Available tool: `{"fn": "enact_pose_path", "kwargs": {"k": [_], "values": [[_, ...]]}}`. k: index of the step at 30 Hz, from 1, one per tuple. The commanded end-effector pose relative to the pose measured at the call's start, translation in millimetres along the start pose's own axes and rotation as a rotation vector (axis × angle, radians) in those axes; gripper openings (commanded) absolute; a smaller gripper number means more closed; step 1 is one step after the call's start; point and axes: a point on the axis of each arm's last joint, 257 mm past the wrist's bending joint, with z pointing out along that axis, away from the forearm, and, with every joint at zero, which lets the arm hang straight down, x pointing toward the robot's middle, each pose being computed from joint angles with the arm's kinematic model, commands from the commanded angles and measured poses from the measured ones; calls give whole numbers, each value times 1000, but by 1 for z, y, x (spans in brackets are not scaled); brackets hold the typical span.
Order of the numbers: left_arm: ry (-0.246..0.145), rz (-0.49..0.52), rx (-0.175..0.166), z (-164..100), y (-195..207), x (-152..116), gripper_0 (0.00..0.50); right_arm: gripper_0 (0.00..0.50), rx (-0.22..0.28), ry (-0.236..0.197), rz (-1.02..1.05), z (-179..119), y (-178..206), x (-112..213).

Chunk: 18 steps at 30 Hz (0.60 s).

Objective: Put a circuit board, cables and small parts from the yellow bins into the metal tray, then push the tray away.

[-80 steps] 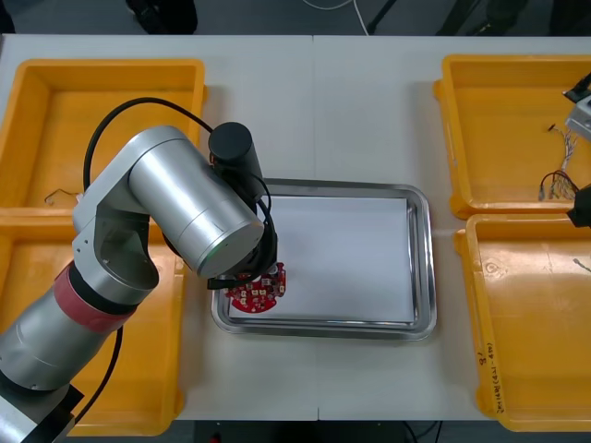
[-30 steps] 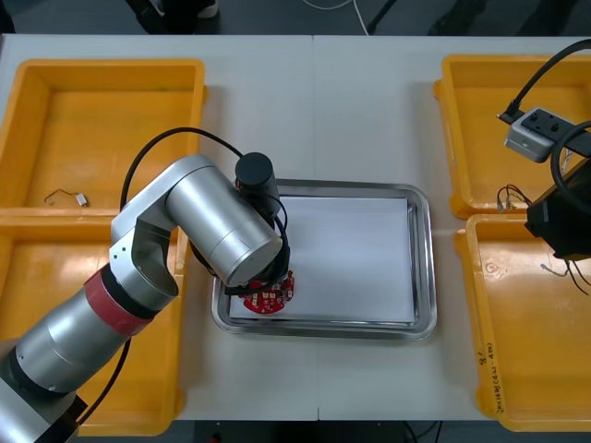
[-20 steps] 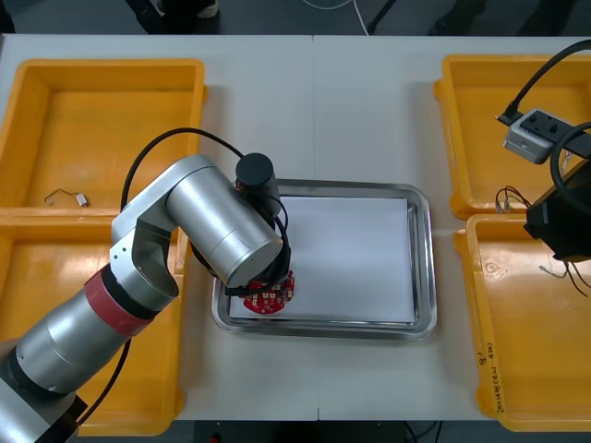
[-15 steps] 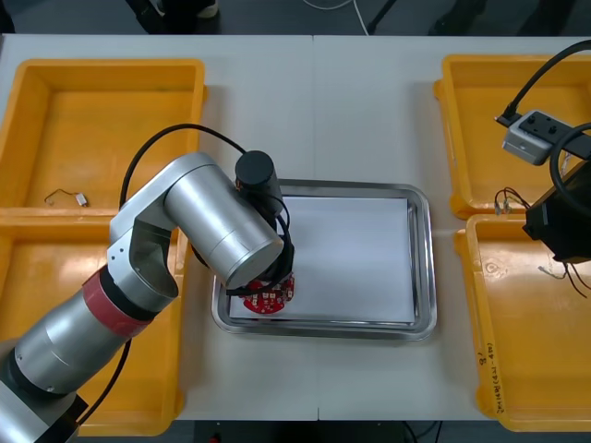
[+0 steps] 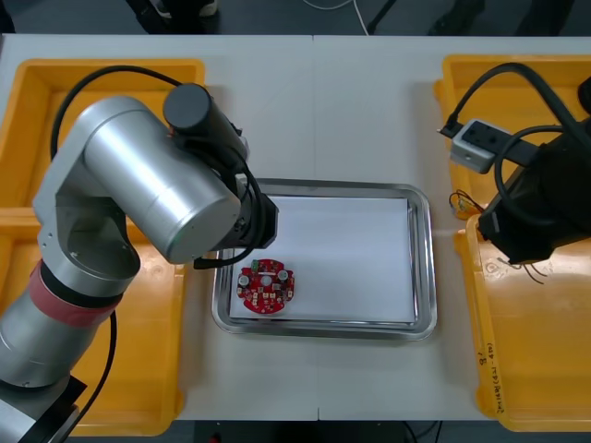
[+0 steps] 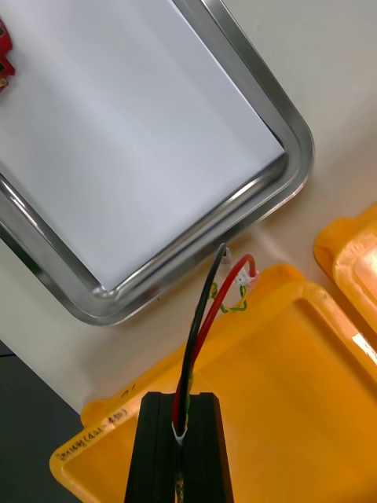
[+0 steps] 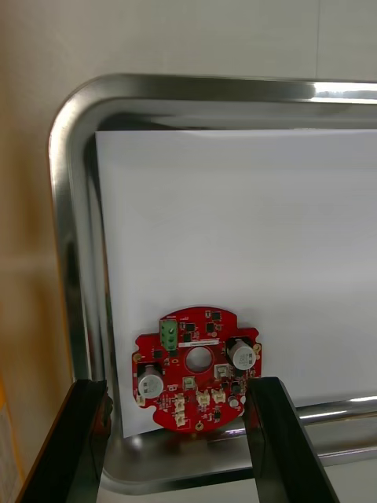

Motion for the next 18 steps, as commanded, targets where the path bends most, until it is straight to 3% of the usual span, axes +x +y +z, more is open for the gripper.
{"fn": "enact_pose_path", "kwargs": {"k": [1, 6, 10, 15, 18], "values": [[-105, 19, 46, -39, 4, -37, 500, 0, 8, -26, -115, 6, 19, -29], [-158, -41, 68, -59, 19, -65, 500, 0, -43, 8, -155, 25, 37, -41], [-167, -99, 75, -68, 39, -78, 500, 0, -73, 40, -193, 43, 51, -48], [-171, -153, 23, -69, 74, -88, 500, 0, -45, 71, -241, 61, 59, -46], [-180, -198, 0, -74, 99, -96, 500, 0, -37, 68, -276, 73, 68, -49]]}}
